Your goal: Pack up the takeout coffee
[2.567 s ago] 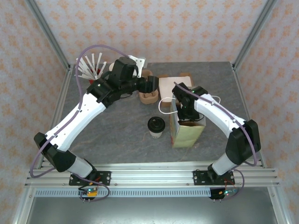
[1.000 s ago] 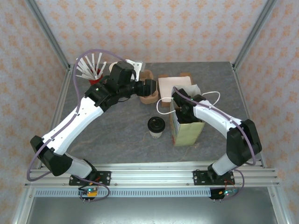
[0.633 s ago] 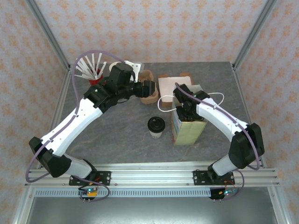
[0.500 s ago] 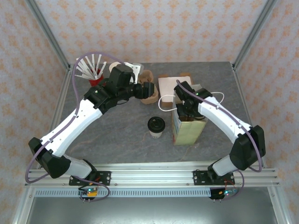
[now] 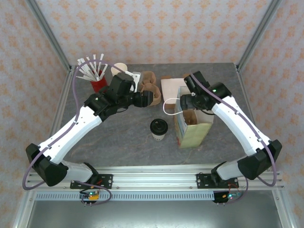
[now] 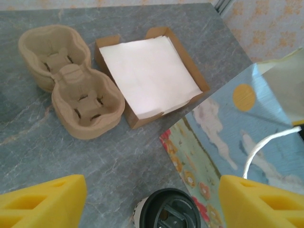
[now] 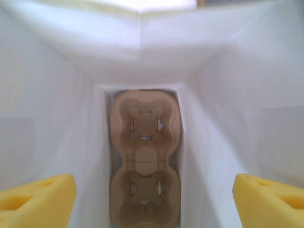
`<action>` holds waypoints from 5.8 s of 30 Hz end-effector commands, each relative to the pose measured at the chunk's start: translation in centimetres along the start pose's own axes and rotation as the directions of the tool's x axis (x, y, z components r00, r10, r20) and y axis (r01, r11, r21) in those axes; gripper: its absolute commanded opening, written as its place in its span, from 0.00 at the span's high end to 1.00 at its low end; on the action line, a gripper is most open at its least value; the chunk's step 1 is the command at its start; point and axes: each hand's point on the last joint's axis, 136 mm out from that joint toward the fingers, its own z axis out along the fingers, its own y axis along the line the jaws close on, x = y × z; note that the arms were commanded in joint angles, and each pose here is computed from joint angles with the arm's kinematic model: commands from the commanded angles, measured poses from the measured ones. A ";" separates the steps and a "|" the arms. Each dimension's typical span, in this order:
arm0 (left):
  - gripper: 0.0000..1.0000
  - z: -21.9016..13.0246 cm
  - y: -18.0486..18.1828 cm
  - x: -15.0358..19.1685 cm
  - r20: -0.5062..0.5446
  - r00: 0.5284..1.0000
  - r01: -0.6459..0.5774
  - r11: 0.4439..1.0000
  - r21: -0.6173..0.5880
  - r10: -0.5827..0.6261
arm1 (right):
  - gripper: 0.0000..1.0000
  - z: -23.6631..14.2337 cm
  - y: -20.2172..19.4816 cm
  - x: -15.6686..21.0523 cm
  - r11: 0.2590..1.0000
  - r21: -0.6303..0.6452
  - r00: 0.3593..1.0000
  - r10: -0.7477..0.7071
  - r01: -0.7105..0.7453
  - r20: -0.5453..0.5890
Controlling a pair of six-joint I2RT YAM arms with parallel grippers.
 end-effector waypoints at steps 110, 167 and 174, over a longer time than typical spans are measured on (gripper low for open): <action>0.27 -3.3 9.8 8.8 -0.091 0.962 0.254 0.966 -0.042 -0.256 | 0.21 8.7 15.8 10.4 0.794 -0.307 0.704 -0.607 0.524 -0.368; 0.27 -3.7 10.4 8.7 -0.066 0.963 0.257 0.963 -0.078 -0.262 | 0.40 5.0 17.0 8.5 0.788 -0.333 0.735 -0.609 0.518 -0.298; 0.27 -4.4 11.9 8.0 -0.012 0.959 0.277 0.947 -0.165 -0.283 | 0.41 -0.4 19.8 7.0 0.743 -0.416 0.758 -0.630 0.524 -0.169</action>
